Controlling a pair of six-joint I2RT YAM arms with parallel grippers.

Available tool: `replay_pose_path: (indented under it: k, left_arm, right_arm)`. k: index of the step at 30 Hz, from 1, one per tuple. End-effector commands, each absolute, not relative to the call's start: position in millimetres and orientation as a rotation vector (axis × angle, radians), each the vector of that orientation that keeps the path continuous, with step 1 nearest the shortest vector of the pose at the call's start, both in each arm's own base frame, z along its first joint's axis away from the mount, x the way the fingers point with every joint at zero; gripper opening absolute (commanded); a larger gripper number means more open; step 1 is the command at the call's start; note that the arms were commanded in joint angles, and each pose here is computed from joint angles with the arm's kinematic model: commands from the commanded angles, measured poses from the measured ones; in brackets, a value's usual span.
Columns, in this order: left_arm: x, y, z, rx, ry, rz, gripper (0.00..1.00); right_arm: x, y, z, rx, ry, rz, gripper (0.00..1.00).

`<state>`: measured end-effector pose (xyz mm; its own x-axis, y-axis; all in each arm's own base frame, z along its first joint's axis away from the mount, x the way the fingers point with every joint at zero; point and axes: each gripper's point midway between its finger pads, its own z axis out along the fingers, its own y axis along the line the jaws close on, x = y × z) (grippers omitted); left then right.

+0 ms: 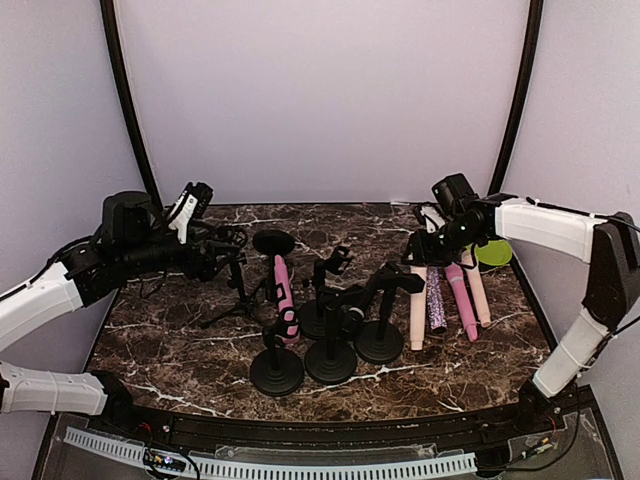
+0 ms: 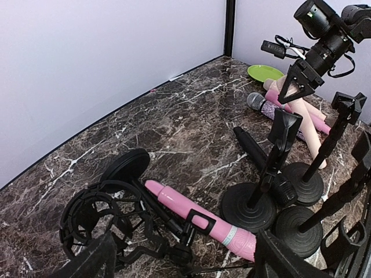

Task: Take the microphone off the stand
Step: Place the microphone at the center of the board.

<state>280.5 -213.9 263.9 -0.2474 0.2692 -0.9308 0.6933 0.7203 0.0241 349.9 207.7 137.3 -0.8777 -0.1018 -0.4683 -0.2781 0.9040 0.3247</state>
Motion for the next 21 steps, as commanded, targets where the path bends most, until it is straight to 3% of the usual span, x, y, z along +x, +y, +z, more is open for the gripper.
replay_pose_path:
  k: [1,21]
  left_arm:
    - [282.6,-200.5,280.8,0.730,1.741,-0.390,0.84]
    - [282.9,-197.3,276.2,0.742,1.739,-0.357,0.84]
  right_arm:
    - [373.7,210.9,124.5,-0.226,2.621,0.493,0.00]
    - [412.7,216.6,59.0,-0.070,2.653,0.481,0.18]
